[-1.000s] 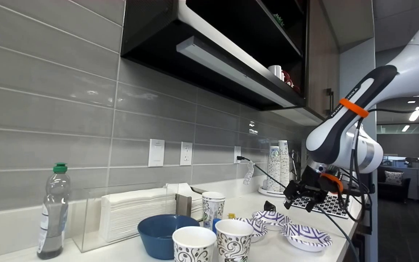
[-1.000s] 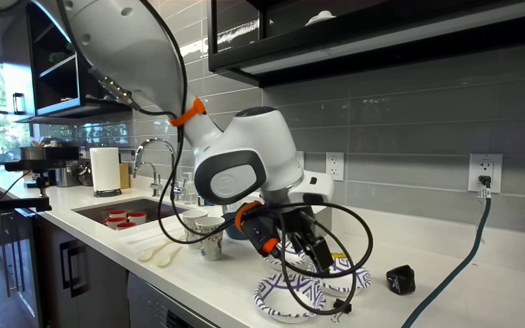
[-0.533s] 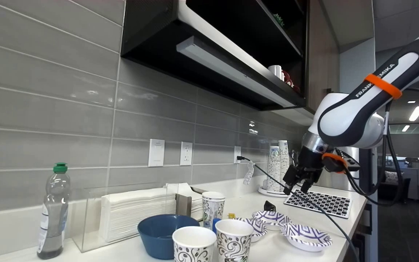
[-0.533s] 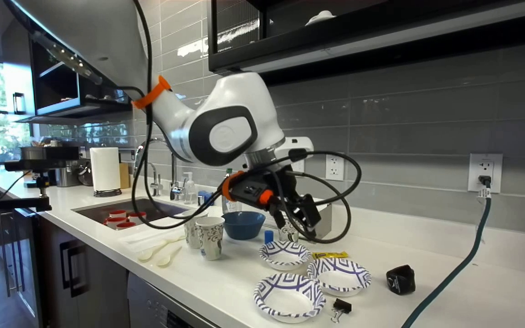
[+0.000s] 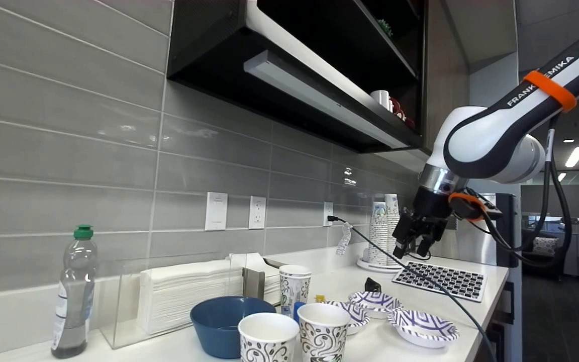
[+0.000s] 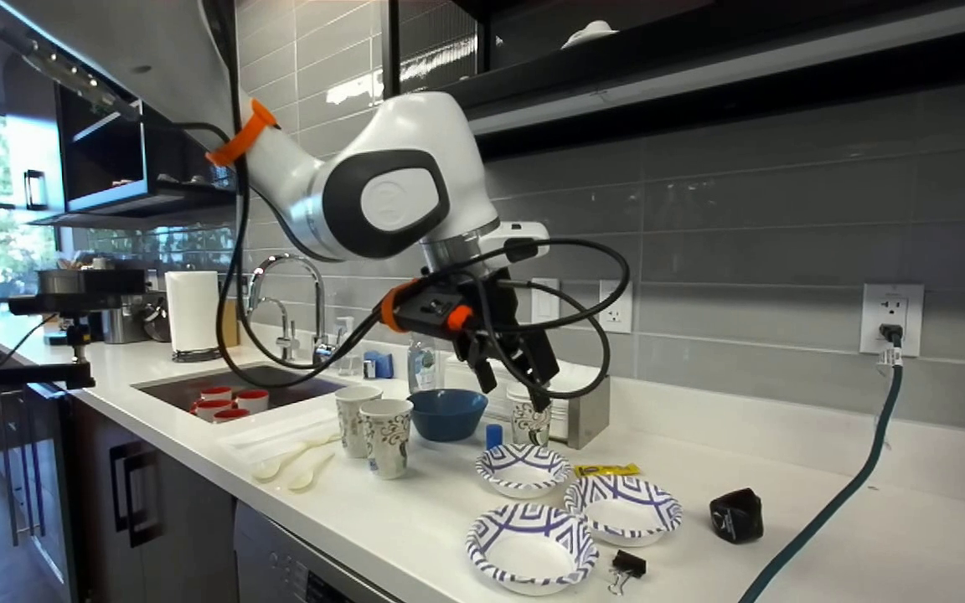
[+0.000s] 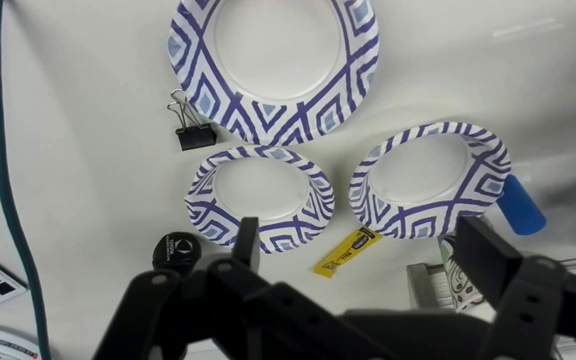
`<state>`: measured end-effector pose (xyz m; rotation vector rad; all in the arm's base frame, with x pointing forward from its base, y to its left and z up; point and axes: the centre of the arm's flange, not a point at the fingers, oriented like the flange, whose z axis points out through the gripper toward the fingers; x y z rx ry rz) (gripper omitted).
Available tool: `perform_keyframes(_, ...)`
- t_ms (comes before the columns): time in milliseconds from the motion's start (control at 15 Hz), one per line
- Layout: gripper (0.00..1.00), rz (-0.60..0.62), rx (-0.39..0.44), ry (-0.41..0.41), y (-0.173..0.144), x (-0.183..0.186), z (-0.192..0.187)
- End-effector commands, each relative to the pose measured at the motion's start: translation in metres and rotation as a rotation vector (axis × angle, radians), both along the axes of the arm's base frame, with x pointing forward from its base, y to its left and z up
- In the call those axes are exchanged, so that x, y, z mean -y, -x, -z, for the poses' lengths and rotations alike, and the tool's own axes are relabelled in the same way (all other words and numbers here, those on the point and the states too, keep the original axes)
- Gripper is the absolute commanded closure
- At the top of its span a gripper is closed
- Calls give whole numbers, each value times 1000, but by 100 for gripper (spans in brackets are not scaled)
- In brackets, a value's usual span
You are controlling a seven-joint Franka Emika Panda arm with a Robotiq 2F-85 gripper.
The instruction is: Unpack the white and brown bowls, put the one on top to the right and the second to the left on the kitchen countertop
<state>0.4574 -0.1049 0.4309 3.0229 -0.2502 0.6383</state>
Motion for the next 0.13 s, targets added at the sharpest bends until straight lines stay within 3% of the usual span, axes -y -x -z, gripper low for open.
perform_keyframes(0,0,0,-2,0,0,0,1)
perform_keyframes(67,0,0,-3,0,0,0,1)
